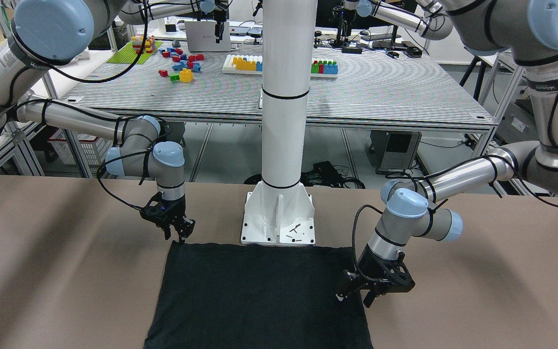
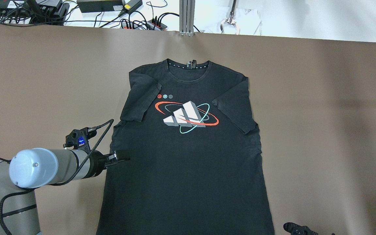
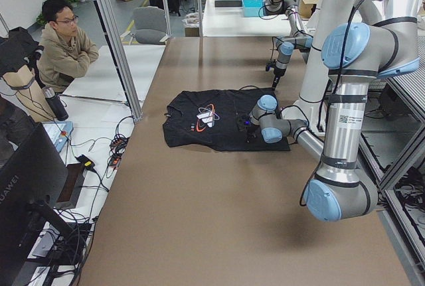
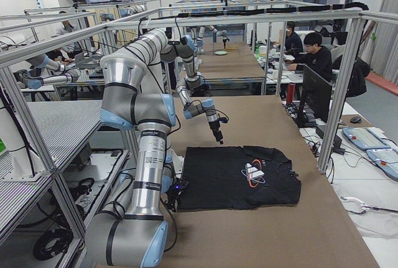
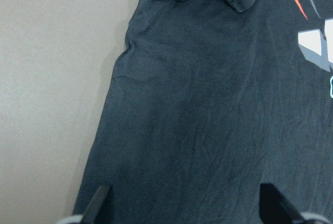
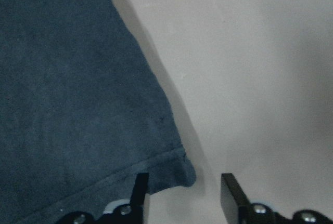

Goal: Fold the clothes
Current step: 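Position both grippers at the shirt's hem corners nearest the robot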

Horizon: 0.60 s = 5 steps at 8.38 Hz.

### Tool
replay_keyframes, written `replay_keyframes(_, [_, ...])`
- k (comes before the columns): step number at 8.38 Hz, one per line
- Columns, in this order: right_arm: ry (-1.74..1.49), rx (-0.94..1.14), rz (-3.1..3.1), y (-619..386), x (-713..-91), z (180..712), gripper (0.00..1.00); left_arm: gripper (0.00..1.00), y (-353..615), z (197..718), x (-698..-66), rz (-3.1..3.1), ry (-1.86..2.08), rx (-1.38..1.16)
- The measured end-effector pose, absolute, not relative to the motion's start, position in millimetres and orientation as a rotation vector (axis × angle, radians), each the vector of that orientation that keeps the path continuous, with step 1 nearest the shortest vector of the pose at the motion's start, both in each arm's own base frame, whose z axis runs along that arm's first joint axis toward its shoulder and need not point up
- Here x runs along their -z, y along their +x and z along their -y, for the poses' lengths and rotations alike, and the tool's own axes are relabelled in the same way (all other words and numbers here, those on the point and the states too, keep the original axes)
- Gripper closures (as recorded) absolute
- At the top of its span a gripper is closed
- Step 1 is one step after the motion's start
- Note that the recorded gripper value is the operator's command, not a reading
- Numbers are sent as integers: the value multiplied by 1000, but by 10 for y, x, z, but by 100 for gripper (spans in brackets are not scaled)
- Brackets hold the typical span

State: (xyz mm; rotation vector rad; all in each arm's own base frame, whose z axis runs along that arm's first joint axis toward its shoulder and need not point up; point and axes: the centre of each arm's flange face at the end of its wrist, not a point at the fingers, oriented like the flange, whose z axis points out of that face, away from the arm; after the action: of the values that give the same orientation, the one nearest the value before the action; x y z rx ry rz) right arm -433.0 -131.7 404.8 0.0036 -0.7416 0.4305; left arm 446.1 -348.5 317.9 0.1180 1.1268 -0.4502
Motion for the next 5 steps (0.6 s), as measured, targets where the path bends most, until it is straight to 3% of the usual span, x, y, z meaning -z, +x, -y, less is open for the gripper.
replay_keyframes(2, [4, -435, 745, -4304, -4027, 1336, 76, 0, 4470, 3483, -3191, -1124, 117, 450])
replay_keyframes(4, [6, -437, 742, -4299, -4037, 1347, 100, 0, 4475, 3491, -3212, -1119, 121, 453])
replay_keyframes(5, [7, -437, 742, -4295, -4038, 1349, 100, 0, 4475, 3495, -3216, -1118, 126, 456])
